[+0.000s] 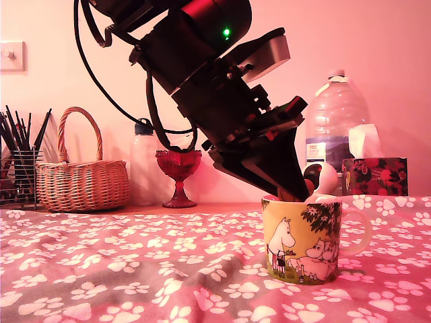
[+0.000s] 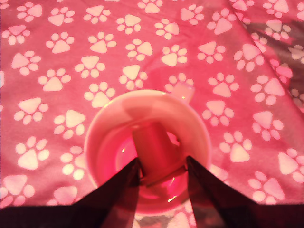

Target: Pick the coffee capsule and then drop it inside the coffee cup in front of you

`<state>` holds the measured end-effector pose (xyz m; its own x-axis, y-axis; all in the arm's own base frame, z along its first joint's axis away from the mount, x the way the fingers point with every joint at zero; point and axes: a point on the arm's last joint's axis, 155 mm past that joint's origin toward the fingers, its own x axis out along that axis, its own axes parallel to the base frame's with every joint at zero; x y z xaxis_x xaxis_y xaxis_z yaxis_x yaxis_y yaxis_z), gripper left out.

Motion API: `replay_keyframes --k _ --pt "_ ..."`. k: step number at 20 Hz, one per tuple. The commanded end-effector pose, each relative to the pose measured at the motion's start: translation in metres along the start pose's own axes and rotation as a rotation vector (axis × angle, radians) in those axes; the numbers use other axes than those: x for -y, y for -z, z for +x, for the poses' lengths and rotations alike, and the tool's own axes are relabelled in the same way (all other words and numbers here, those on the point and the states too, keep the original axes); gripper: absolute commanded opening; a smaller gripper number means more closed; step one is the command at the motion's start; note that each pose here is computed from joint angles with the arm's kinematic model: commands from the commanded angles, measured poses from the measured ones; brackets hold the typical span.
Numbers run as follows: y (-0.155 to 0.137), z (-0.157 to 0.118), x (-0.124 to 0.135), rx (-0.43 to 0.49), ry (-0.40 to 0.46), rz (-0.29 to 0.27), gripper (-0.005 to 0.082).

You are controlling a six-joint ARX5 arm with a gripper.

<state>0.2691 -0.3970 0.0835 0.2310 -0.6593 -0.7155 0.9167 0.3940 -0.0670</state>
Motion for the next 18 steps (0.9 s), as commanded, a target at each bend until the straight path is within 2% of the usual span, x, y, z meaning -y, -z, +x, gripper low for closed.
replay_keyframes --k 1,6,11,12,13,14,15,18 --pt "-0.0003 0.0051 0.0012 0.001 0.006 -0.001 0.0233" --pt "0.0017 0.005 0.0016 -0.007 0.008 -0.004 0.0234" --pt "0.0029 0.0049 0.0016 -0.012 0.008 -0.031 0.0242" --pt "0.0043 0.0047 0.0019 -0.018 0.008 -0.032 0.031" --pt "0.0048 0.0047 0.002 -0.02 0.009 -0.033 0.0438" --pt "0.0047 0.0047 0.0017 -0.02 0.007 -0.036 0.0605" --pt "0.0043 0.0042 0.0018 -0.019 0.008 -0.038 0.0701" --pt "0.0041 0.0041 0.0022 -0.018 0.009 -0.039 0.0717"
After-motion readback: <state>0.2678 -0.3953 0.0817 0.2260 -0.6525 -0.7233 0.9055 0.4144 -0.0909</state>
